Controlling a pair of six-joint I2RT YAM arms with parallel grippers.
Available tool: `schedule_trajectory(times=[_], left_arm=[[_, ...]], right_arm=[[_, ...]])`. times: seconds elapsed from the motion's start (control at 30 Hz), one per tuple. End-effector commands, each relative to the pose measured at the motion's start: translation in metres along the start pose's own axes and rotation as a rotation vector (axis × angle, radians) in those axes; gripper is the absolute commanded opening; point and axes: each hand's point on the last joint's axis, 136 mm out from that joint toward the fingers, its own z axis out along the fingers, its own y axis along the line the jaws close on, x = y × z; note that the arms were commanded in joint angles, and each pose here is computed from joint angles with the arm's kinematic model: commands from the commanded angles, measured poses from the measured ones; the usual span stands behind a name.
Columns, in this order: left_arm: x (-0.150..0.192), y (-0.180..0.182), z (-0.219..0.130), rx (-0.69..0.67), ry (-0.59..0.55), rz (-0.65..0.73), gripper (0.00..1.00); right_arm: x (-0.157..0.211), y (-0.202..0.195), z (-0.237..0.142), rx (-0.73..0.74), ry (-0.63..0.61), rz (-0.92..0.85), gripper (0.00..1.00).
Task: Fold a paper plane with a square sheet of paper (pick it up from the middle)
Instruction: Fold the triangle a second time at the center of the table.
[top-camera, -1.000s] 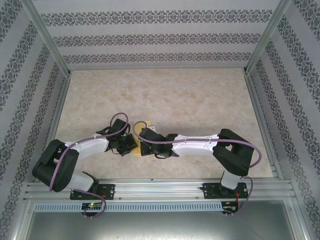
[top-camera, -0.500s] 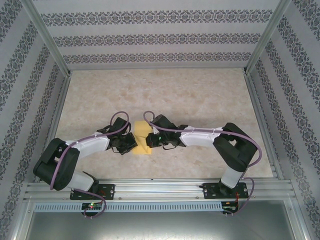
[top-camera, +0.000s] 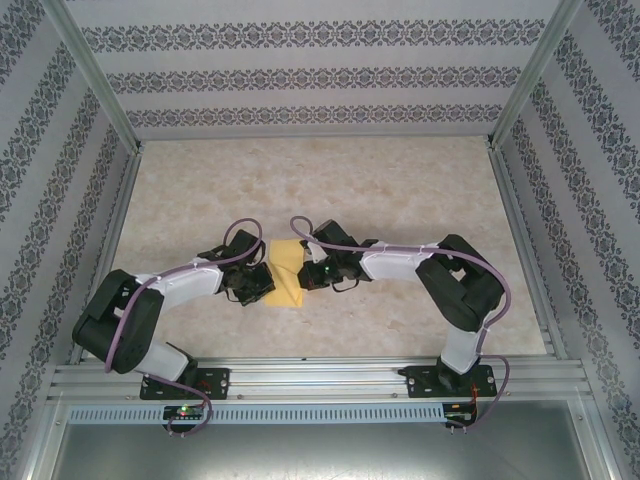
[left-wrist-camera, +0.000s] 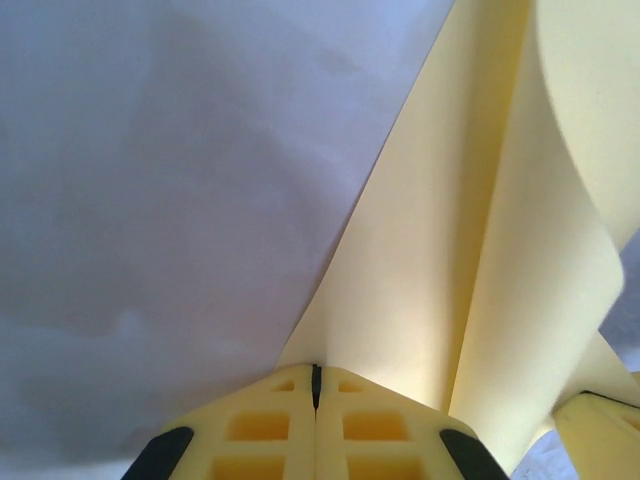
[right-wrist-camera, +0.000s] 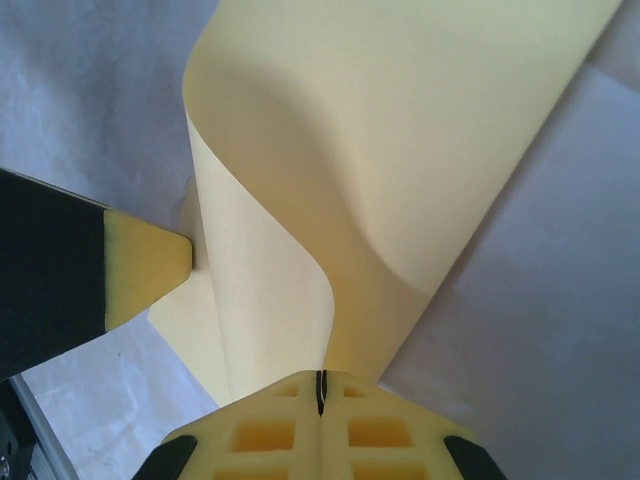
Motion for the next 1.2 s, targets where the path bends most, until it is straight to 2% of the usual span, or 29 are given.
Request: schedule_trajectory(times=[0.0,0.67,1.17], left_arm=[[0.005,0.024,0.006,-0.122,0.011,0.026,0.04],[-0.001,0.029,0.003,-0.190,0.002,0.061,0.04],[-0.002,0.030,0.004,-0.198,0.004,0.064,0.04]], right_arm=[[-0.003,0.003,0.002,-0.030,0.033,-0.035,0.00],[-0.015,-0.006,0.011,-0.031,0.110,-0.078,0.00],[-0.021,-0.013,0.009,0.008,0.100,-0.080,0.01]])
